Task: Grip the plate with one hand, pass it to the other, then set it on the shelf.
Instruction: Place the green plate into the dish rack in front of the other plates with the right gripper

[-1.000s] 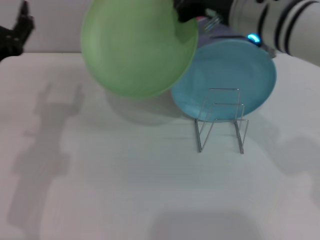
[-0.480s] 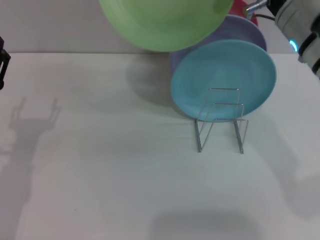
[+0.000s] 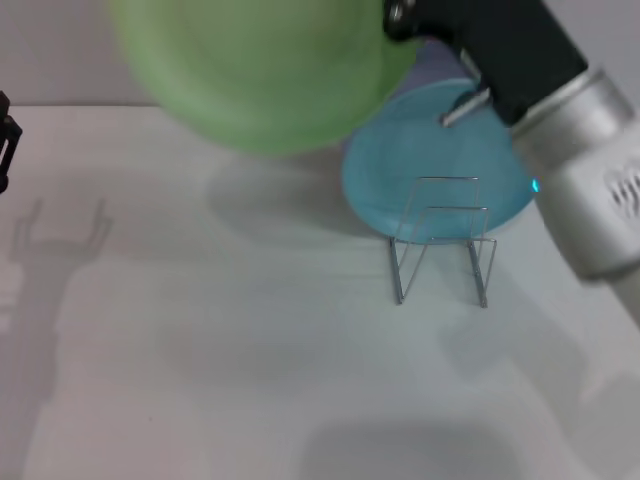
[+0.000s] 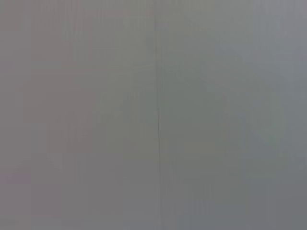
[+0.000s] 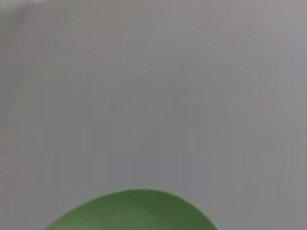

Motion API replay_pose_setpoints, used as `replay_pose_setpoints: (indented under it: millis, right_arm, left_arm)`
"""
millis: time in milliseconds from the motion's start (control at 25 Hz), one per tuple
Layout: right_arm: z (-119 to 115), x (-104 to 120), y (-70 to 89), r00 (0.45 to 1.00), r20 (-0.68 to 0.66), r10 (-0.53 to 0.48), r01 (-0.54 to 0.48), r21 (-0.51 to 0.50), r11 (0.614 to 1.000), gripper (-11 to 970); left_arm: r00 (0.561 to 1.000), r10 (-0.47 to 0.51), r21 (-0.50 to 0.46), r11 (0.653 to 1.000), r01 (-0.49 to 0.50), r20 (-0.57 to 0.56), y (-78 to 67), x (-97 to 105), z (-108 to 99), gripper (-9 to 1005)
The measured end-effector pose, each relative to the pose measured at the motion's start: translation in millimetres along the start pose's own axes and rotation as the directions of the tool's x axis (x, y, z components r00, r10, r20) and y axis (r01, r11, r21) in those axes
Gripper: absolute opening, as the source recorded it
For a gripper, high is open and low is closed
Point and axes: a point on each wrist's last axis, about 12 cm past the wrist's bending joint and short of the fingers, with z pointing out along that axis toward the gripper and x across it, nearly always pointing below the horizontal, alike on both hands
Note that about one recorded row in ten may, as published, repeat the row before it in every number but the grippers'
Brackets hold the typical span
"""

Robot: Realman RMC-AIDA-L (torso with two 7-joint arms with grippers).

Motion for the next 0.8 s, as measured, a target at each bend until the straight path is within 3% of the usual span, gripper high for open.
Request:
replay_pose_setpoints:
  millis: [200,520,800]
  right_arm:
    - [-25,12,-8.7,0.994,0.094,0.052,-0.052,-0.008,0.999,27]
    - [-93,28,-45.8,0.941,0.3,0.156,-0.154,-0.031,0.988,25]
    - [-132,35,-75.4,0.914,0.377,0.152,-0.145,-0.049,0.988,25]
  left_arm:
    - [1.0,0.003,0.001,1.0,-0.003,-0.019,0.8,2,0,815]
    - [0.999,0.022,0.005,1.0,-0.021,-0.042,4.1,7,0,815]
    - [0.999,0.022,0.042,0.999,-0.02,-0.049,-2.8,8,0,815]
